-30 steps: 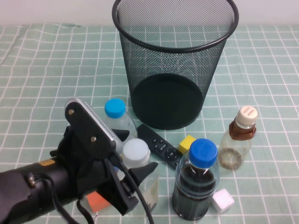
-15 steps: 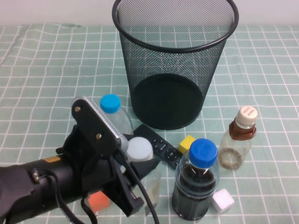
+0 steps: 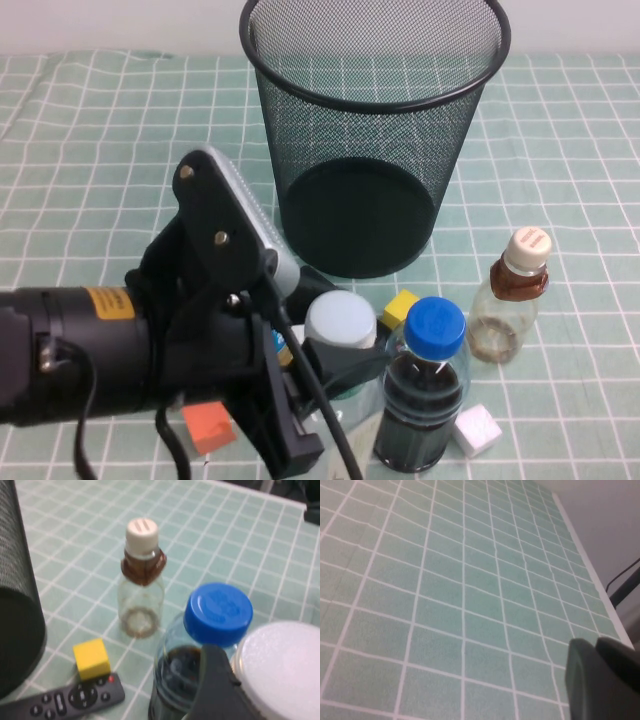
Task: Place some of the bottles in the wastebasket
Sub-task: Pick up a bottle from the table with left arm, then place the bottle in the trash can
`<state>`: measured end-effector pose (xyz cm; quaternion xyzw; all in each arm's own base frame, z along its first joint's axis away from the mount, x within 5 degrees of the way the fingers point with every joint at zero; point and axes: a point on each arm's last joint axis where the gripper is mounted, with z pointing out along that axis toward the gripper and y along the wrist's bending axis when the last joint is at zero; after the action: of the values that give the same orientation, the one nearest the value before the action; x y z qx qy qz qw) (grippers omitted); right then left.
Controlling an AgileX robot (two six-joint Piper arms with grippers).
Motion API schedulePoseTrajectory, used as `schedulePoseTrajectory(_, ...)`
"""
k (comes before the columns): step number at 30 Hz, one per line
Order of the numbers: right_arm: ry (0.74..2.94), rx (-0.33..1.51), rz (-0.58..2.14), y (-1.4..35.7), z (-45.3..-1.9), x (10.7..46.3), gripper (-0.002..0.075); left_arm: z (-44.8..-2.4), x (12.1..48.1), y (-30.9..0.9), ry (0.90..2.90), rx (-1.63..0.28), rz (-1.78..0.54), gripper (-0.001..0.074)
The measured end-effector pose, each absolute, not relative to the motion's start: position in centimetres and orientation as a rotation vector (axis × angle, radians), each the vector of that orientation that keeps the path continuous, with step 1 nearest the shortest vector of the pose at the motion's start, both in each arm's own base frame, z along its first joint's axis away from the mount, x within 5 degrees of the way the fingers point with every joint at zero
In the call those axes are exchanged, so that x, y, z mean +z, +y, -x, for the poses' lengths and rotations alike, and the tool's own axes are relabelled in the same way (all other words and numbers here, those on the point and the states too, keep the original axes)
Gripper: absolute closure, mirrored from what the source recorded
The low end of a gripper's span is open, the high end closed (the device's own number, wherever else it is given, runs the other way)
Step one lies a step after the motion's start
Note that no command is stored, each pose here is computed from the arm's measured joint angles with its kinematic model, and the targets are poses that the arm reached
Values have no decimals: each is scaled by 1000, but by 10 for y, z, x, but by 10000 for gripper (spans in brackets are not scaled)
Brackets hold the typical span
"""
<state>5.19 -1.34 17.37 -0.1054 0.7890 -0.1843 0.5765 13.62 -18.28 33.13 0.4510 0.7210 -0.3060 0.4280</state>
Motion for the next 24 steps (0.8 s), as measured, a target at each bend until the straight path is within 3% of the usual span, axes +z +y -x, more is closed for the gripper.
schedulePoseTrajectory(6,1831,-444,257,-13,-52,175,727,-133,336,-180,1860,-728,-1209,387)
schedulePoseTrajectory(15,1785,-322,178,-9,-54,179,727,-126,367,-179,1861,-763,-1284,387)
schedulePoseTrajectory(19,1705,-91,-4,-4,-56,186,727,-124,397,-177,1826,-748,-1276,387)
schedulePoseTrajectory(24,1615,247,-289,1,-56,192,727,-128,463,-174,1721,-694,-1229,387)
